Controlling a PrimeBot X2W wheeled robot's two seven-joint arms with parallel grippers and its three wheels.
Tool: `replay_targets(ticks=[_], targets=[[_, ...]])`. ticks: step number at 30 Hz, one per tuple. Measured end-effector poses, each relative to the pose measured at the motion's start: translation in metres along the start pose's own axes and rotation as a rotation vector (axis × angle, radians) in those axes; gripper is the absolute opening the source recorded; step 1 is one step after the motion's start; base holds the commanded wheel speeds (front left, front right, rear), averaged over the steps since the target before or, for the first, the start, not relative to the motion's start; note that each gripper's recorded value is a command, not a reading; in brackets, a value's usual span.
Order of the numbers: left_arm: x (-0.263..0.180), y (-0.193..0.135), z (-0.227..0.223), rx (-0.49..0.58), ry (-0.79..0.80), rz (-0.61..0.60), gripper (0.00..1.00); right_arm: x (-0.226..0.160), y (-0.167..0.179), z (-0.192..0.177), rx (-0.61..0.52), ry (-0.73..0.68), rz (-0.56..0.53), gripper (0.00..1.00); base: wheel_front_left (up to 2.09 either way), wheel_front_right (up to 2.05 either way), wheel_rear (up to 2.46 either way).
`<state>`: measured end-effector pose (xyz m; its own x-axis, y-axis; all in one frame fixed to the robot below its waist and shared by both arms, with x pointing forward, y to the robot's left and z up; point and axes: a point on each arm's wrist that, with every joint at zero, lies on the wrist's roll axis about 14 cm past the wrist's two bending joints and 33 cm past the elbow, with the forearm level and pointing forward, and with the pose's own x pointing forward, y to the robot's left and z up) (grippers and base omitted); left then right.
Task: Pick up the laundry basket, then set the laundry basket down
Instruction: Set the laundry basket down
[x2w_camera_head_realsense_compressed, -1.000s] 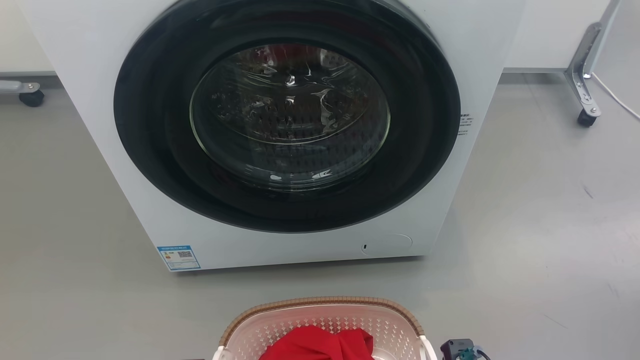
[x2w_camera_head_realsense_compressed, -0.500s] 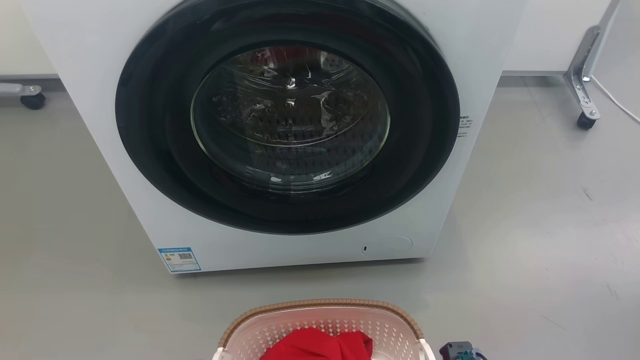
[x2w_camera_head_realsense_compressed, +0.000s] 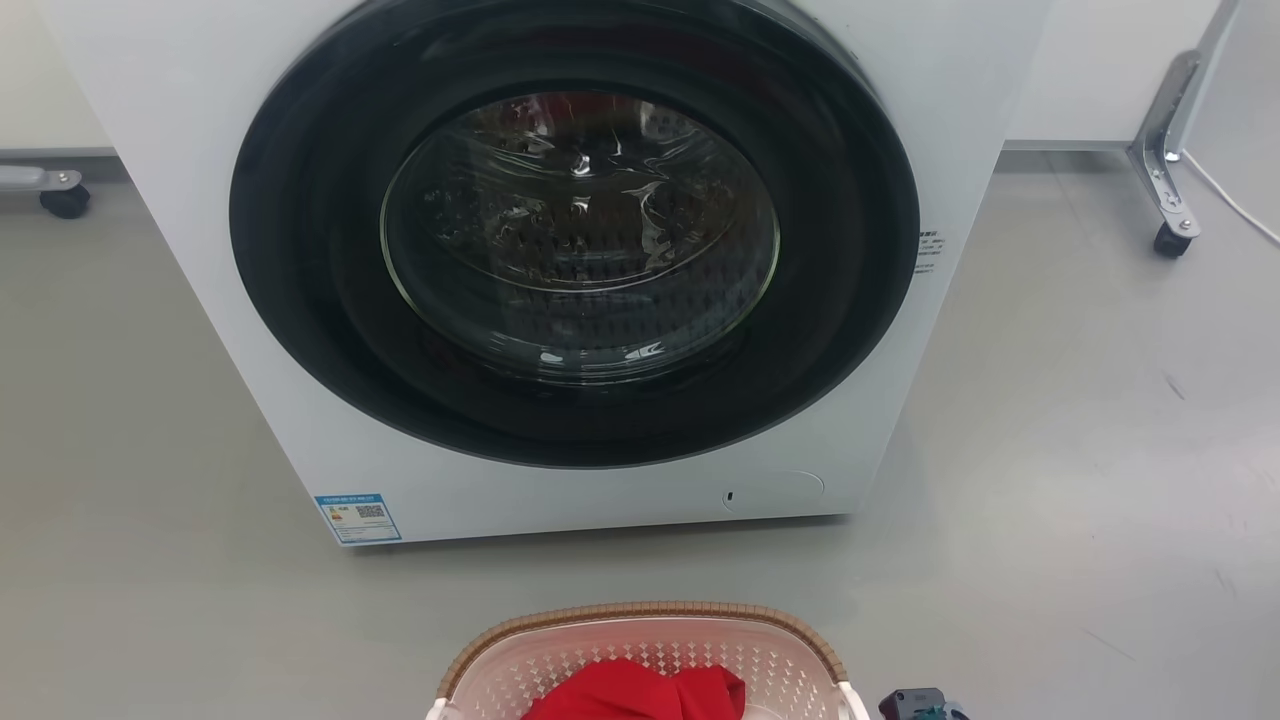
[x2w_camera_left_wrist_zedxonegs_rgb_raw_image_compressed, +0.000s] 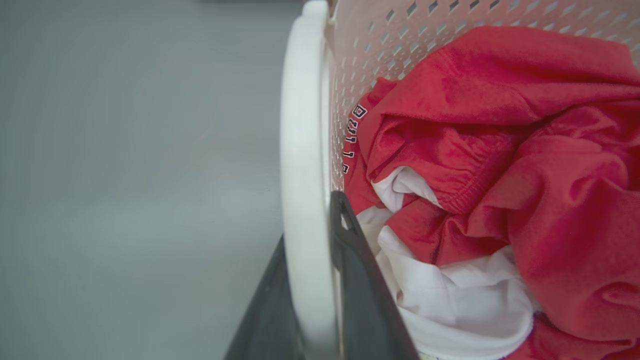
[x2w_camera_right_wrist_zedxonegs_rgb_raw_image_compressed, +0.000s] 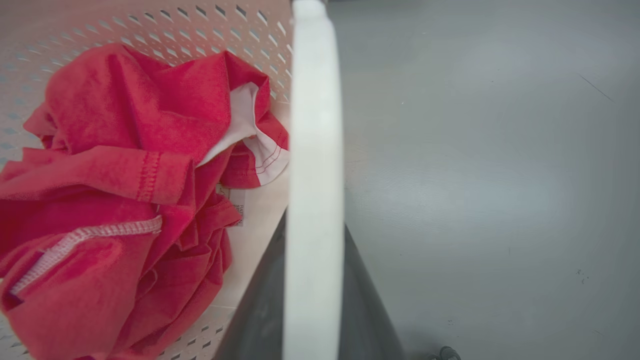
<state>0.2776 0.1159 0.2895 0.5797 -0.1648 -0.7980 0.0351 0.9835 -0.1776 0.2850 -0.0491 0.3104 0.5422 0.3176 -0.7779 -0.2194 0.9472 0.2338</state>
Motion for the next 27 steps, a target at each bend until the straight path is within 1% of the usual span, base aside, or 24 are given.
replay_targets(ticks=[11,14,22,23,27], targets=[[0.004,0.001,-0.003,-0.001,0.017,0.003,0.00,0.006,-0.001,0.001,0.015,0.012,0.002,0.00,0.00,0.00,0.00],[0.009,0.002,0.002,0.000,0.013,0.004,0.00,0.011,-0.003,0.015,0.006,-0.009,0.003,0.00,0.00,0.00,0.00],[0.029,0.005,0.045,0.020,-0.042,0.009,0.00,0.030,-0.009,0.060,-0.015,-0.065,0.003,0.00,0.00,0.00,0.00],[0.035,0.006,0.056,0.028,-0.054,0.011,0.00,0.036,-0.010,0.071,-0.022,-0.079,0.005,0.00,0.00,0.00,0.00],[0.047,0.007,0.074,0.040,-0.073,0.012,0.00,0.049,-0.015,0.087,-0.037,-0.090,0.003,0.00,0.00,0.00,0.00]])
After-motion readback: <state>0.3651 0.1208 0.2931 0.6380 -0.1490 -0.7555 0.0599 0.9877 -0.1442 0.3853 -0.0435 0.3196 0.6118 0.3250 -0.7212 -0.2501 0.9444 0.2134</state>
